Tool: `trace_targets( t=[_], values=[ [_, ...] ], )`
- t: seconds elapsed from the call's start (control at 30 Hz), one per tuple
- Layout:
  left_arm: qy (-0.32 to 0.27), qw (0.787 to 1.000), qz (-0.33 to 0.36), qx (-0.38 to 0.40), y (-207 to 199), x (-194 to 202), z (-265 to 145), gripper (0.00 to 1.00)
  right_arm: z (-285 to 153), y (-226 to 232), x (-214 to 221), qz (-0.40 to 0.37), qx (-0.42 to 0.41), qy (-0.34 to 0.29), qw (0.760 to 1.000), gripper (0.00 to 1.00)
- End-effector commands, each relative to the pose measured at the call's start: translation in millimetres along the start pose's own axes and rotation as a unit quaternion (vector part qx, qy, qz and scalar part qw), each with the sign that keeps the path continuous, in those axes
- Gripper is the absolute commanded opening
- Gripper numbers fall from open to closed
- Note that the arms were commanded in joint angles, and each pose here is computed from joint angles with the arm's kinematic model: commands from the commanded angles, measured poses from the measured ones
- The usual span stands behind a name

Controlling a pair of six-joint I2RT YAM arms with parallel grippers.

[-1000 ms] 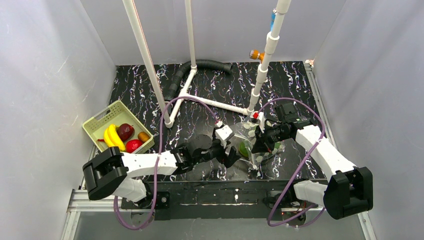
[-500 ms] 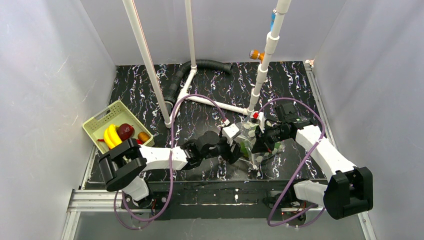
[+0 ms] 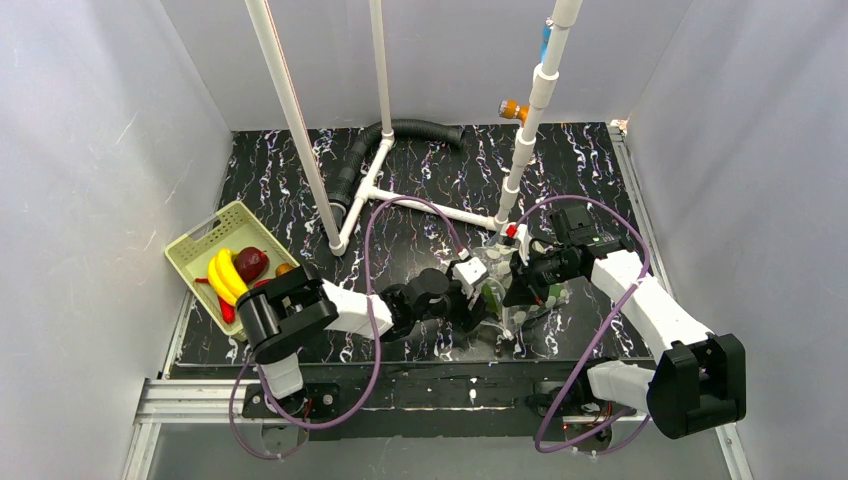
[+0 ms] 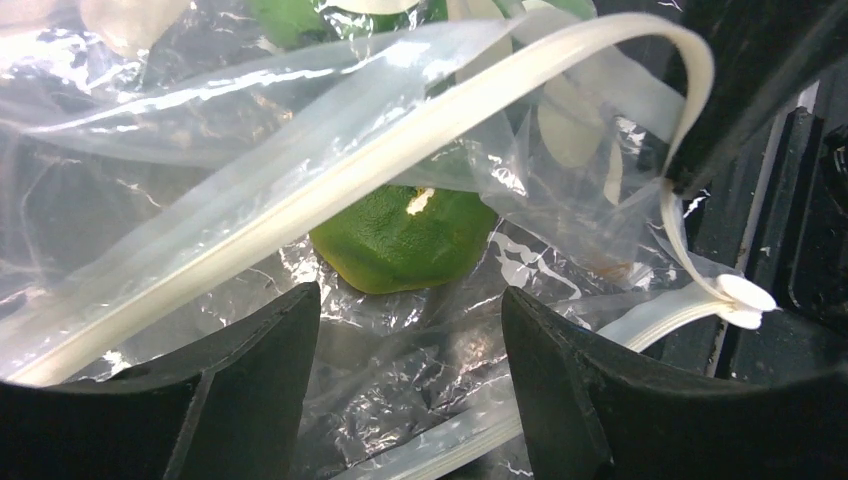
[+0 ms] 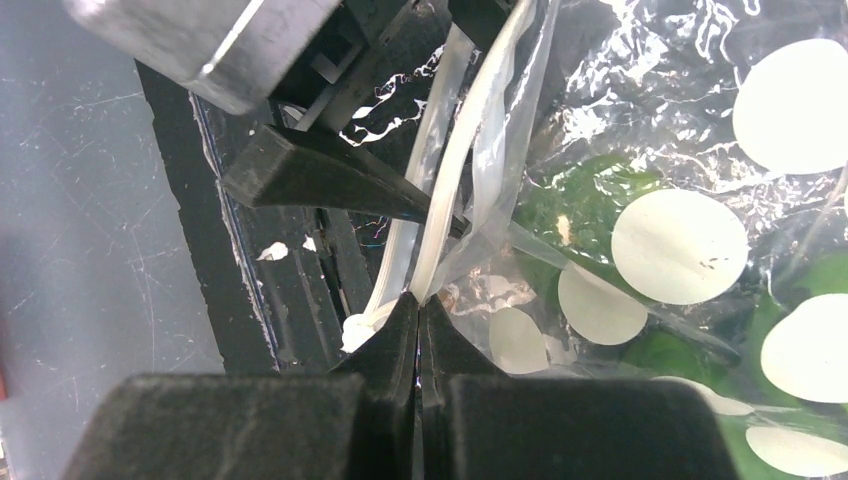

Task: Open the zip-top bag and remove the fake food
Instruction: Pick up the fake fruit from the zipper food storage bag.

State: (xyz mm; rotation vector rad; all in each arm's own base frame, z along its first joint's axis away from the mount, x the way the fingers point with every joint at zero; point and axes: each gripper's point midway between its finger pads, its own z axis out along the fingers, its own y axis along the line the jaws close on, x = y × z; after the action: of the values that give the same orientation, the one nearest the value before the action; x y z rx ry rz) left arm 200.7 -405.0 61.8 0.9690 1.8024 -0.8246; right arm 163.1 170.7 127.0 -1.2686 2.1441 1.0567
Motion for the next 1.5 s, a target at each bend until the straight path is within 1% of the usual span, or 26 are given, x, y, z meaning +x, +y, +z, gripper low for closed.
trace_targets(
  t=[0.0, 0.13, 0.33, 0.43, 0.5, 0.57, 0.7, 0.9, 1.03, 1.3, 1.37, 1.47],
  values=[
    [-0.061, 0.998, 0.022, -0.002, 2.2, -33.1, 10.5, 0.66, -7.1, 4.8, -16.1, -0.016, -0.007, -0.020, 1.000, 0.01],
    [-0.058, 0.998, 0.023, 0.001, 1.6, -30.3, 18.3, 0.69, -6.7, 5.0, -15.8, -0.015, -0.009, -0.019, 1.000, 0.01],
    [-0.066, 0.997, 0.018, 0.031, -10.1, -26.4, 27.4, 0.76, -5.8, 4.6, -14.7, -0.011, -0.011, -0.016, 1.000, 0.01],
    [-0.062, 0.997, 0.022, 0.029, -10.0, -21.5, 33.1, 0.77, -5.3, 5.0, -14.7, -0.009, -0.013, -0.017, 1.000, 0.01],
    [-0.068, 0.997, 0.025, 0.029, -9.7, -21.7, 36.6, 0.79, -4.9, 5.1, -14.4, -0.007, -0.015, -0.017, 1.000, 0.01],
    [-0.079, 0.996, 0.031, 0.031, -10.7, -24.1, 40.5, 0.83, -4.4, 4.7, -13.9, -0.005, -0.016, -0.015, 1.000, 0.01],
    [-0.093, 0.994, 0.040, 0.034, -12.7, -23.5, 49.4, 0.84, -3.8, 4.6, -13.7, -0.002, -0.018, -0.014, 1.000, 0.01],
    [-0.115, 0.992, 0.040, 0.016, -6.9, -21.4, 61.2, 0.81, -3.8, 4.5, -13.5, -0.001, -0.018, -0.013, 1.000, 0.01],
    [-0.116, 0.992, 0.038, -0.009, 0.2, -21.2, 67.3, 0.80, -3.9, 4.6, -13.4, 0.000, -0.018, -0.013, 1.000, 0.01],
    [-0.130, 0.991, 0.029, -0.014, 0.7, -27.2, 72.4, 0.78, -4.1, 4.4, -12.9, 0.000, -0.017, -0.012, 1.000, 0.01],
    [-0.125, 0.992, 0.030, -0.015, 1.1, -25.4, 74.5, 0.74, -4.3, 4.4, -13.4, -0.001, -0.016, -0.013, 1.000, 0.01],
    [-0.124, 0.992, 0.031, -0.016, 1.5, -26.1, 75.5, 0.61, -4.4, 4.4, -13.3, -0.001, -0.016, -0.012, 1.000, 0.01]
  ],
)
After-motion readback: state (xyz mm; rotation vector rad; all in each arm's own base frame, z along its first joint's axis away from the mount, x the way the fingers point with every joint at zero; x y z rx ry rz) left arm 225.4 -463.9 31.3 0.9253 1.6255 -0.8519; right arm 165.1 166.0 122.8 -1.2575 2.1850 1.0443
